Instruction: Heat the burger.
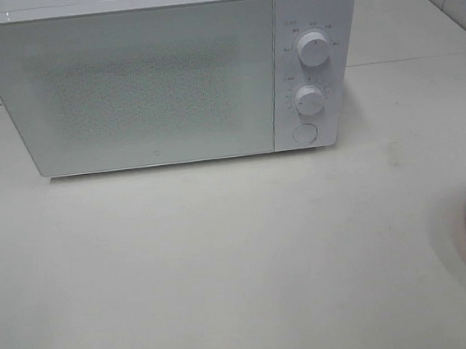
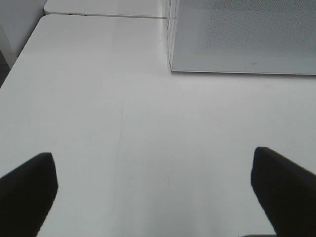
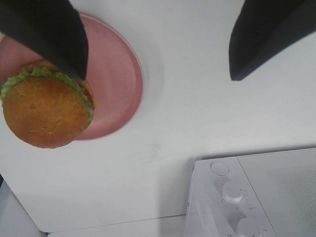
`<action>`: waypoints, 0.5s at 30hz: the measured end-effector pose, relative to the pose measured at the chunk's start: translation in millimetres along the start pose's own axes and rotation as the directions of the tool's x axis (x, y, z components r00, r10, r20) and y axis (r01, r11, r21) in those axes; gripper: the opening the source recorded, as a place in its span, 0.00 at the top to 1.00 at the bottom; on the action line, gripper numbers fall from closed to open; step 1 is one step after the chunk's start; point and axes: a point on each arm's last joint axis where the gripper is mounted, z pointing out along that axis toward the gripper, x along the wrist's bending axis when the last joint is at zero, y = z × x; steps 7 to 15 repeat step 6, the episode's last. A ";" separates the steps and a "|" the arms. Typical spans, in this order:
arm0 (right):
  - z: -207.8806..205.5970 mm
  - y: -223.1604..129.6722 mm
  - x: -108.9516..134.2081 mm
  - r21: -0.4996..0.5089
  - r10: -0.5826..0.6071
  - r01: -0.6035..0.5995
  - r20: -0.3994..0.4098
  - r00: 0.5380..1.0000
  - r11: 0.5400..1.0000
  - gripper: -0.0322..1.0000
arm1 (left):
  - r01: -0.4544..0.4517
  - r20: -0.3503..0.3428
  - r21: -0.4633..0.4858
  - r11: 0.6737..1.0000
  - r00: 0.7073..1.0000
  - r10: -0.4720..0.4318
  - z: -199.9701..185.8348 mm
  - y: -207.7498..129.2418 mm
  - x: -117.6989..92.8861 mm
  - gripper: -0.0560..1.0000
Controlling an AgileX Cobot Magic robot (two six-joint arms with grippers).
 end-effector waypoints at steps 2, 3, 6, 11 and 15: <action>0.0 0.0 0.0 0.000 0.000 0.000 0.000 1.000 1.000 0.24 | 0.000 0.000 0.000 1.000 1.000 0.000 0.0 0.0 0.0 0.01; 0.0 0.0 0.0 0.000 0.000 0.000 0.000 1.000 1.000 0.24 | 0.000 0.000 0.000 1.000 1.000 0.000 0.0 0.0 0.0 0.01; 0.0 0.0 0.0 0.000 0.000 0.000 0.000 1.000 1.000 0.24 | 0.000 0.000 0.000 1.000 1.000 0.000 0.0 0.0 0.0 0.01; 0.0 0.0 0.0 0.000 0.000 0.000 0.000 1.000 1.000 0.24 | 0.000 0.000 0.000 1.000 1.000 0.000 0.0 0.0 0.0 0.01; 0.0 0.0 0.0 0.000 0.000 0.000 0.000 1.000 1.000 0.24 | 0.000 0.000 0.000 1.000 1.000 0.000 0.0 0.0 0.0 0.01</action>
